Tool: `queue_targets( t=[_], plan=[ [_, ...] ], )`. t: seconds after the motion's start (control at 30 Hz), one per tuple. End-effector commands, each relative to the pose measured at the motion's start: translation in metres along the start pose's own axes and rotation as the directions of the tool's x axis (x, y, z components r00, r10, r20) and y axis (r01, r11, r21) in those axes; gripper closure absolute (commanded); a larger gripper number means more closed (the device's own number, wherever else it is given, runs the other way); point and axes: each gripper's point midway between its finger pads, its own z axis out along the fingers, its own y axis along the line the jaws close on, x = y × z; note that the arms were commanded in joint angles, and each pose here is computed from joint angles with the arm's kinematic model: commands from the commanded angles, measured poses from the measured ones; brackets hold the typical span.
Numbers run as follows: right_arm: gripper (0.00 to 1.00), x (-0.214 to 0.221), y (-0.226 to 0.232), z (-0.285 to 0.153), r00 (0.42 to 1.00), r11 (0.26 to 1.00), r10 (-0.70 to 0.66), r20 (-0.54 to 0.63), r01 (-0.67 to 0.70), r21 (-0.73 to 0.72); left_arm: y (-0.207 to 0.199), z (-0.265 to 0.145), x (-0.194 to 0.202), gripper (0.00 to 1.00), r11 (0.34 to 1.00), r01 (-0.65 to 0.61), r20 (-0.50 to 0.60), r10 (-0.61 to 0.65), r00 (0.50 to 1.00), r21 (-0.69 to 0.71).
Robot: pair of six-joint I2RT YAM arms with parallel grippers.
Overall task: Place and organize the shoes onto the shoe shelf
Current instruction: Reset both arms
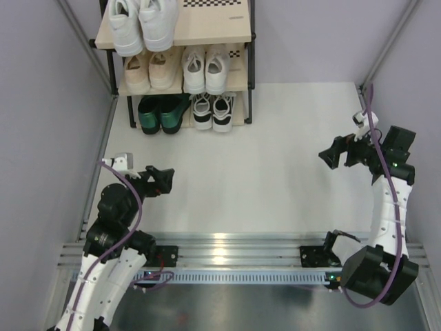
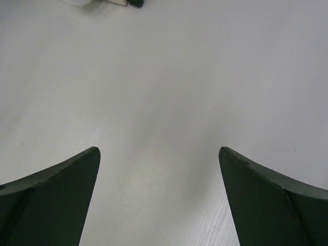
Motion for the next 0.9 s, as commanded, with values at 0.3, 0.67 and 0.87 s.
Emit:
queue_targets(
  t=[0.3,0.67,0.87],
  plan=[
    [0.01,-0.027,-0.015,-0.017,0.991,0.984,-0.108,0.075,0.096,0.148,0.015,-0.007,-0.007,0.05,0.997,0.004,0.043,0.000,0.999,-0.080],
    [0.01,-0.040,-0.019,-0.020,0.993,0.984,-0.061,0.098,0.043,0.173,0.019,-0.008,-0.006,0.02,0.995,-0.001,0.041,0.005,0.999,-0.097],
    [0.00,-0.054,-0.055,-0.038,0.983,0.905,0.025,0.184,-0.101,0.414,0.026,-0.009,-0.009,0.02,0.990,0.003,0.055,0.004,0.998,-0.141]
  ],
)
